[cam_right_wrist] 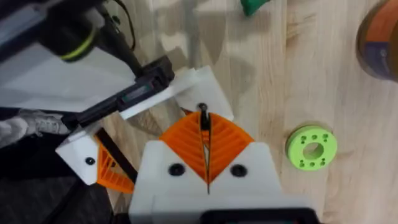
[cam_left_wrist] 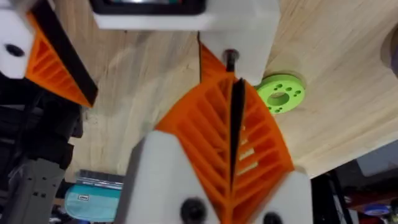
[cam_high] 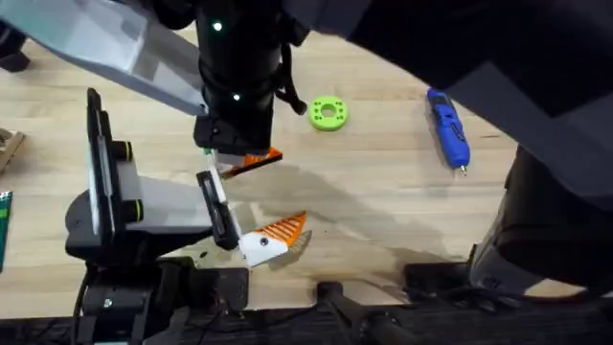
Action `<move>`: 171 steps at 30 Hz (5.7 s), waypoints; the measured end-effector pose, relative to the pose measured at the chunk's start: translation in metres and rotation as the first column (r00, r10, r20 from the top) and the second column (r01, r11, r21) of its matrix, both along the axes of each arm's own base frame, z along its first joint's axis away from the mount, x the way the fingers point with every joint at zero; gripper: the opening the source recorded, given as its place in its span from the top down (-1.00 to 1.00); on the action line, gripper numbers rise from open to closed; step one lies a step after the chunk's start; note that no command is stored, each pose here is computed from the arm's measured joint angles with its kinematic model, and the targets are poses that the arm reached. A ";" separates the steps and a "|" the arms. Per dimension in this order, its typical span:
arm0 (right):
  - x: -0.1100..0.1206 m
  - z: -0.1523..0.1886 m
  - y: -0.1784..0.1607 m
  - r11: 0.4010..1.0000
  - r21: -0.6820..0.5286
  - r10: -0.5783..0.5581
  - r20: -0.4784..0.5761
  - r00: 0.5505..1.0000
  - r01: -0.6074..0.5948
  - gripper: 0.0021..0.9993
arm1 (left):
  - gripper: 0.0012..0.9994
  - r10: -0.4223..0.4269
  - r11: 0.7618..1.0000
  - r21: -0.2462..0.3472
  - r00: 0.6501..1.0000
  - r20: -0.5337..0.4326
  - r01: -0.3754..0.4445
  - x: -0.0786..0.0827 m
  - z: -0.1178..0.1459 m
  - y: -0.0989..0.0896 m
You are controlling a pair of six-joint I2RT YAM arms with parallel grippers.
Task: Pick up the gripper from the table and insert it into the empty holder that is missing its gripper. Then pick up a screw, insert it into the mounting hole, and use the screwdriver to tighten it. Finally, clean up the table by picking up the vegetable and placing it into the bucket.
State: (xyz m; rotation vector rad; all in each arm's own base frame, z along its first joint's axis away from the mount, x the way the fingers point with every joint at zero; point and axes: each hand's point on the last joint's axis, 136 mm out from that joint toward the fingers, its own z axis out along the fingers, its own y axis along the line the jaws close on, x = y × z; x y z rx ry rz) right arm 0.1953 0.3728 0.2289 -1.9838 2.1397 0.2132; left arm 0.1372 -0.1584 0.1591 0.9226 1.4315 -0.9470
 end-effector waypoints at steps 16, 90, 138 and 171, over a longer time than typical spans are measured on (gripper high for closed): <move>-0.003 -0.002 0.003 1.000 -0.004 0.010 -0.001 1.000 -0.010 0.99 | -0.97 0.000 1.000 -0.001 1.000 -0.002 0.000 0.000 0.000 0.000; -0.003 -0.015 0.005 0.999 -0.041 0.008 -0.008 1.000 -0.008 0.99 | -0.97 -0.004 1.000 -0.001 1.000 -0.002 0.004 -0.001 0.000 0.000; 0.121 0.002 -0.168 0.649 0.142 -0.749 -0.053 0.661 0.747 -0.85 | -0.97 -0.003 1.000 0.000 1.000 -0.001 0.003 -0.001 0.000 0.000; 0.080 -0.018 -0.353 0.081 0.082 -0.991 -0.104 0.090 0.993 -0.85 | -0.97 -0.003 1.000 0.000 1.000 -0.001 0.003 -0.001 0.000 0.000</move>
